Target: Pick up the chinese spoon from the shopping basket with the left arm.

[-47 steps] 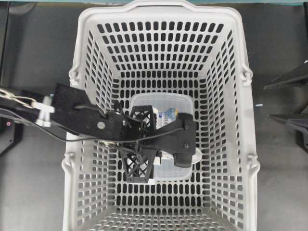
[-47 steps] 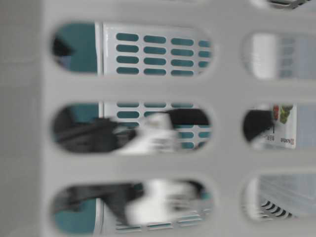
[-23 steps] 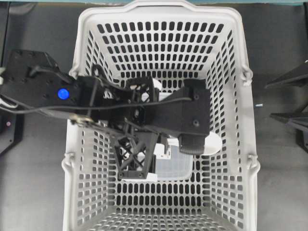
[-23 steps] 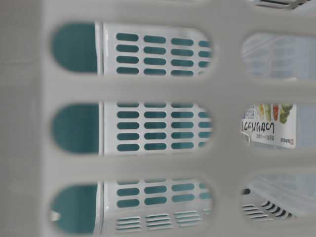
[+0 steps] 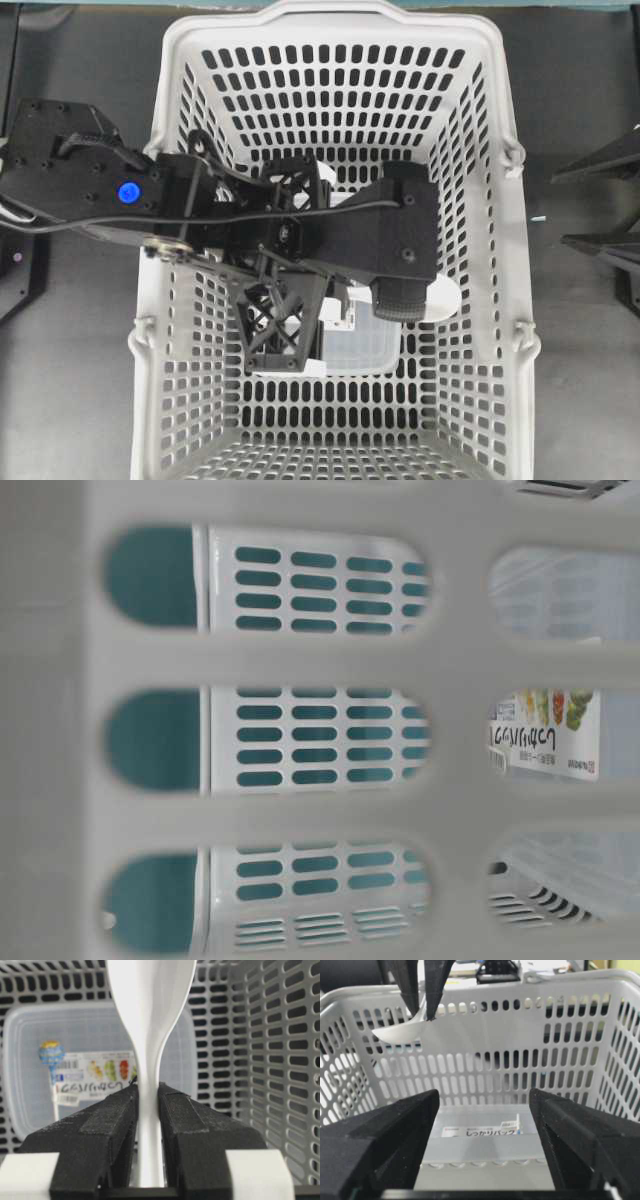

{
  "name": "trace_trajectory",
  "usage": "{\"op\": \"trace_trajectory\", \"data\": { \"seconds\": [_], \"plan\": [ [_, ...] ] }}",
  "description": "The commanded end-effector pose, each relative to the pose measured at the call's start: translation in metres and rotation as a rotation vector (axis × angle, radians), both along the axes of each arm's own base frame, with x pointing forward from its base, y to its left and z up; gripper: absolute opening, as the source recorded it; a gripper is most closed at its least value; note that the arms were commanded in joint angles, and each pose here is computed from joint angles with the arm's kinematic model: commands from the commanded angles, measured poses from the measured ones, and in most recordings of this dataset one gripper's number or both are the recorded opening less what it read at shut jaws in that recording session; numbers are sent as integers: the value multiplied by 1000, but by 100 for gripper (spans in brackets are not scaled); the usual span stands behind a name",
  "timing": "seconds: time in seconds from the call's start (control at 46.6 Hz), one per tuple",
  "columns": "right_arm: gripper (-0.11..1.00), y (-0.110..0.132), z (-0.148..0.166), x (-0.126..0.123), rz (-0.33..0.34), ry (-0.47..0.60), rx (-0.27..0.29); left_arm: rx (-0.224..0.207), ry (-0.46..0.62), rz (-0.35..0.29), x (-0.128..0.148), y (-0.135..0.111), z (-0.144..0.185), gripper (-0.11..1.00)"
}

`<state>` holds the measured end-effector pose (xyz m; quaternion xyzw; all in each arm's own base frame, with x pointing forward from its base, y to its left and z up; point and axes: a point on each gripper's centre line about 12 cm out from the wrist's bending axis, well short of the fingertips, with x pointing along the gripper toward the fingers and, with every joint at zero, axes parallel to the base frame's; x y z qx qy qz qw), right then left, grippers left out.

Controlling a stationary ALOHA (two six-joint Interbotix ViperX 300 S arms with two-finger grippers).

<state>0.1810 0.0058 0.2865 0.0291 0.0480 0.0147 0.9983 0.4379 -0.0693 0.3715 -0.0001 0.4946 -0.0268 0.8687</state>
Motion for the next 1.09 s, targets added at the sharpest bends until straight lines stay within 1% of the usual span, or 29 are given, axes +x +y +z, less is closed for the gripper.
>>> {"op": "trace_trajectory", "data": {
  "seconds": [0.0,1.073],
  "plan": [
    [70,1,4,1,3,-12,5,-7,-46,0,-3,0,17,12],
    [70,1,3,1,3,-7,6,-7,-33,2,-3,-1,11,12]
  ]
}}
